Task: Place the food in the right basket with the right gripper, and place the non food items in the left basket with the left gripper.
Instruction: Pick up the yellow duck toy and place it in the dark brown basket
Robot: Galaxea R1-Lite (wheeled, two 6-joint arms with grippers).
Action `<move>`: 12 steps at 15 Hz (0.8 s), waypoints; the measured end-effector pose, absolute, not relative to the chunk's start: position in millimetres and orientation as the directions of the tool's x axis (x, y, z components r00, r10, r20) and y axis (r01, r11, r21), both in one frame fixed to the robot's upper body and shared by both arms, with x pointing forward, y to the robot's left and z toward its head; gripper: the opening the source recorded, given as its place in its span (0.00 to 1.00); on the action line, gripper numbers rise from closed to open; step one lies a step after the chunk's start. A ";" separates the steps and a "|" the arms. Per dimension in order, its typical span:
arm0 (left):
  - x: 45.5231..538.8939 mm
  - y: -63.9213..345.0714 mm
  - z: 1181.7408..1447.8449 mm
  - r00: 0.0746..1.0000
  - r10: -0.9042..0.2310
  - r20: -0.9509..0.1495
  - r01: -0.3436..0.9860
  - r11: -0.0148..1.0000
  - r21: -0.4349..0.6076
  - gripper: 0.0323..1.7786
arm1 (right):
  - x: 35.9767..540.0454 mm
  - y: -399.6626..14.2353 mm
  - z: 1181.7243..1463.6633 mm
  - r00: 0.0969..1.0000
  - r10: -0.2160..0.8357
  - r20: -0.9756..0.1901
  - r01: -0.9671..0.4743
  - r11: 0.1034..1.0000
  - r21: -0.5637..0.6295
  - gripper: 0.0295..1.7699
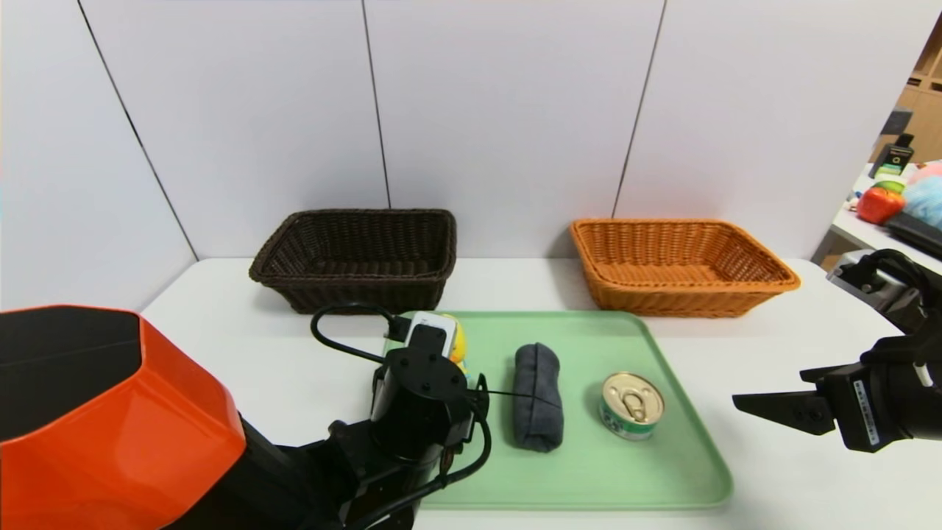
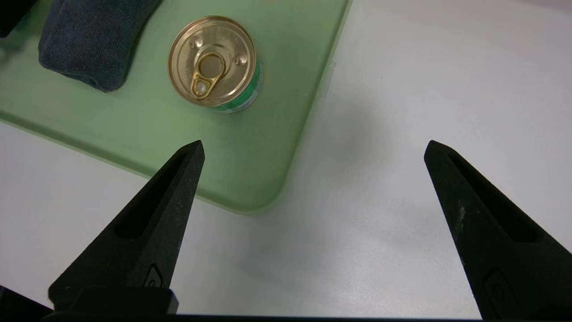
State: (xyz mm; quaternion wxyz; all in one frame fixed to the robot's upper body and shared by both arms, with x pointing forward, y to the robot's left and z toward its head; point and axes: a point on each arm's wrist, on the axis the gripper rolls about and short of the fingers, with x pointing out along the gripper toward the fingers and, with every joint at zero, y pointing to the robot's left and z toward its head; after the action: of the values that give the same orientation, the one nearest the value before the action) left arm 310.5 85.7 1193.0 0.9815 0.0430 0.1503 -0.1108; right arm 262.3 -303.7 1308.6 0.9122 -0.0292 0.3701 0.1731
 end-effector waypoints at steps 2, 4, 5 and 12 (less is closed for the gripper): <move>312.5 86.4 1191.2 0.931 -0.198 -0.307 0.225 0.973 0.053 0.95 | 262.2 -303.6 1308.5 0.666 0.295 -0.686 -0.338 0.938 0.075 0.96; 314.1 85.3 1189.5 0.931 -0.196 -0.309 0.223 0.973 0.055 0.95 | 262.1 -303.3 1308.2 0.664 0.296 -0.686 -0.340 0.937 0.075 0.96; 315.2 85.2 1188.6 0.931 -0.194 -0.310 0.221 0.974 0.056 0.95 | 262.0 -303.1 1308.0 0.663 0.297 -0.687 -0.341 0.937 0.076 0.96; 323.7 88.9 1189.3 0.937 -0.171 -0.305 0.201 0.977 0.068 0.95 | 261.9 -302.8 1306.9 0.660 0.298 -0.690 -0.343 0.936 0.076 0.96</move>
State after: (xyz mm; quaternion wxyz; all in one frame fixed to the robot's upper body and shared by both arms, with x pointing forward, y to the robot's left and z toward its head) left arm 323.7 88.9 1189.3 0.9829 0.0491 0.1503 -0.0946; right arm 261.9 -302.8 1306.9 0.9106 -0.0301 0.3729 0.1758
